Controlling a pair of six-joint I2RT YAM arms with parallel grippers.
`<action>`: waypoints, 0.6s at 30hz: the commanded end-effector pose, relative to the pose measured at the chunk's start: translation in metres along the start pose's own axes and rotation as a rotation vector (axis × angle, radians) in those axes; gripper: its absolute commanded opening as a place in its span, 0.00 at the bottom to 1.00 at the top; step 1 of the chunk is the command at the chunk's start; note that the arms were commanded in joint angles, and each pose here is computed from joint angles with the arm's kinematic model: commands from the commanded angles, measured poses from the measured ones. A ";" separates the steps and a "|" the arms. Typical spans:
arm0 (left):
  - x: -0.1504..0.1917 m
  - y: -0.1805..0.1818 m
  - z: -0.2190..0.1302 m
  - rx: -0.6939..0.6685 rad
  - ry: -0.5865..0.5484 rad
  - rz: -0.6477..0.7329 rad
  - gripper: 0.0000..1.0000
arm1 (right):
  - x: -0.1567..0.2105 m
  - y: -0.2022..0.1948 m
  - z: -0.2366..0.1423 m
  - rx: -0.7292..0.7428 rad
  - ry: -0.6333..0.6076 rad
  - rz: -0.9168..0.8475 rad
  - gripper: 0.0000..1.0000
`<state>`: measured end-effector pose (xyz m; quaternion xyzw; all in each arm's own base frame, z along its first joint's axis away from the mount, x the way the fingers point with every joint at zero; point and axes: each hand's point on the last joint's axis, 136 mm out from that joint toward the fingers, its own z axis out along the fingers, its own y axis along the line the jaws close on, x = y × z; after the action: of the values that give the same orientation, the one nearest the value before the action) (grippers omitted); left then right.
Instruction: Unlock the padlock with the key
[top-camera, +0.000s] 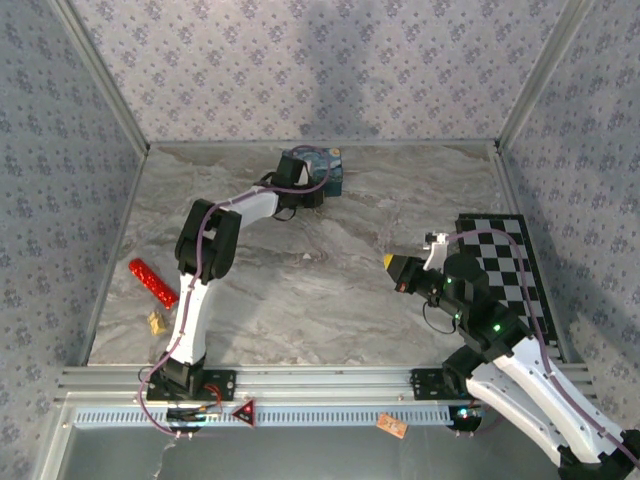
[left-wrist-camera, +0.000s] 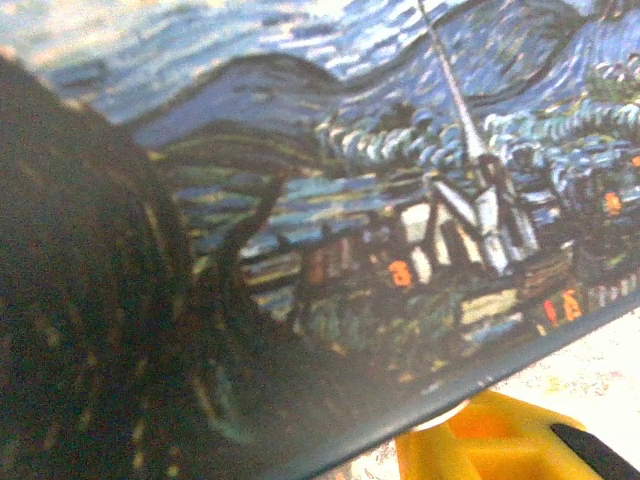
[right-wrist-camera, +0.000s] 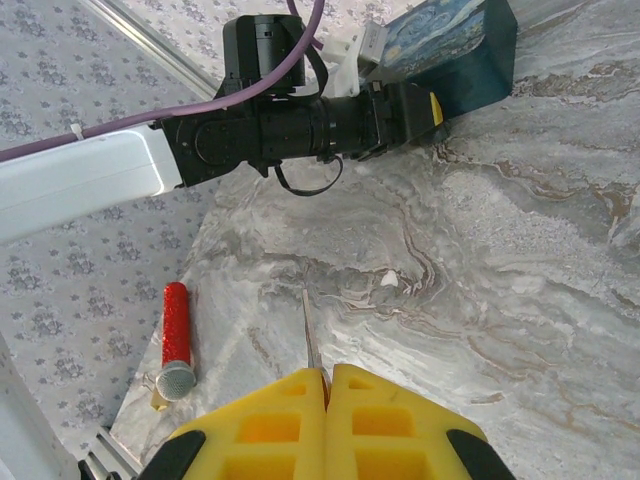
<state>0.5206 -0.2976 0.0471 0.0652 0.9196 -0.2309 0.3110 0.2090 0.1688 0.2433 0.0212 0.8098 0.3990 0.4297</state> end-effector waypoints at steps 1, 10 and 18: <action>0.001 0.003 0.004 0.018 -0.015 -0.012 0.33 | -0.004 0.005 0.000 -0.025 -0.013 0.010 0.00; -0.005 0.003 0.000 0.028 -0.036 -0.031 0.29 | -0.003 0.004 0.000 -0.022 -0.012 0.016 0.00; -0.006 -0.001 -0.004 0.044 -0.037 -0.038 0.22 | -0.004 0.005 0.002 -0.022 -0.006 0.013 0.00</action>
<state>0.5228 -0.2973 0.0449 0.0528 0.9139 -0.2466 0.3181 0.2095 0.1701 0.2420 0.0217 0.8111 0.4001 0.4260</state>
